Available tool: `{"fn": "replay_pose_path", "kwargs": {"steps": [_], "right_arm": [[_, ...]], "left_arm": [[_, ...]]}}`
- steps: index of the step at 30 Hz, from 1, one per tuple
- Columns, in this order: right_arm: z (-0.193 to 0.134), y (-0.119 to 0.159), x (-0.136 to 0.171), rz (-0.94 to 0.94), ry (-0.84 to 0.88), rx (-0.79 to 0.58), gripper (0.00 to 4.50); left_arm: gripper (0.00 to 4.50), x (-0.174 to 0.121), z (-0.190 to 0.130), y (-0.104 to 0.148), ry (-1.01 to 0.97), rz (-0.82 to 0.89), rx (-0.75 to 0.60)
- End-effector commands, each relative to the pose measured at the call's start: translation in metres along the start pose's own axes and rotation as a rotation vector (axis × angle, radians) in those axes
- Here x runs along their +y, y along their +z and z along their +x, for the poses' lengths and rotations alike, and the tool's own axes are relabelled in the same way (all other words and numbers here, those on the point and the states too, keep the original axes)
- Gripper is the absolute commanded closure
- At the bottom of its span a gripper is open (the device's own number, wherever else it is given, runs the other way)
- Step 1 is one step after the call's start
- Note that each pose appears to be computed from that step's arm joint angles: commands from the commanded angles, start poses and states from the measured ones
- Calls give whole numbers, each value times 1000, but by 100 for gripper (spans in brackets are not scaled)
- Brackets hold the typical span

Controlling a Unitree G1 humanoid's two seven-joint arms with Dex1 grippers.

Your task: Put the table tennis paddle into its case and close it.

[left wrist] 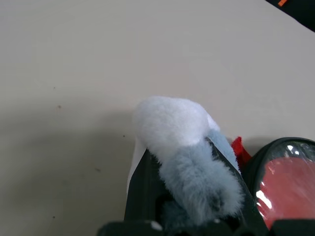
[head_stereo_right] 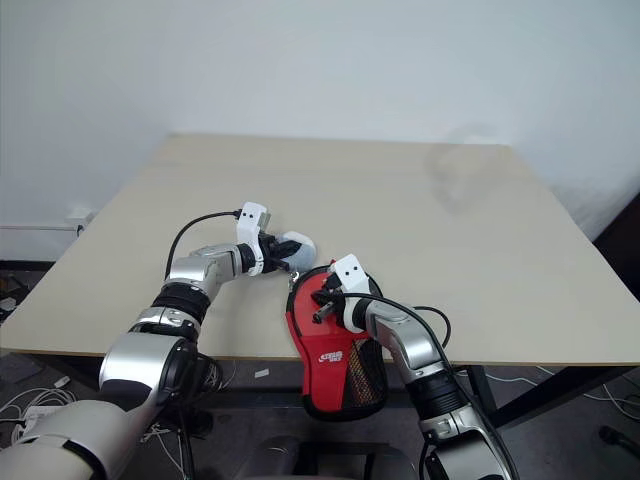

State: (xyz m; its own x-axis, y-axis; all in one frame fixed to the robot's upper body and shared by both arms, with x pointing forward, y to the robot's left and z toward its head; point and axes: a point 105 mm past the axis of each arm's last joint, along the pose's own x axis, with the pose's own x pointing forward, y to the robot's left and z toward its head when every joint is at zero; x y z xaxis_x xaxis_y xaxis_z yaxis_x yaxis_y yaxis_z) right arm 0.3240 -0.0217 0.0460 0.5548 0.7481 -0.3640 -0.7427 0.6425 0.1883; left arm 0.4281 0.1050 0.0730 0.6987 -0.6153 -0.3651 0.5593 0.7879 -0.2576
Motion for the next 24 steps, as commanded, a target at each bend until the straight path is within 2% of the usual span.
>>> {"fn": "replay_pose_path", "kwargs": {"steps": [1, 6, 13, 24], "right_arm": [[3, -20, 7, 22, 26, 78, 450], [3, -20, 8, 21, 31, 82, 450], [4, -21, 10, 20, 40, 85, 450], [3, -21, 12, 23, 36, 84, 450]], "left_arm": [[435, -2, 3, 36, 42, 49, -113], [435, -2, 9, 41, 96, 23, -159], [435, -14, 19, 58, 134, 83, -254], [435, -39, 37, 58, 123, 112, -250]]}}
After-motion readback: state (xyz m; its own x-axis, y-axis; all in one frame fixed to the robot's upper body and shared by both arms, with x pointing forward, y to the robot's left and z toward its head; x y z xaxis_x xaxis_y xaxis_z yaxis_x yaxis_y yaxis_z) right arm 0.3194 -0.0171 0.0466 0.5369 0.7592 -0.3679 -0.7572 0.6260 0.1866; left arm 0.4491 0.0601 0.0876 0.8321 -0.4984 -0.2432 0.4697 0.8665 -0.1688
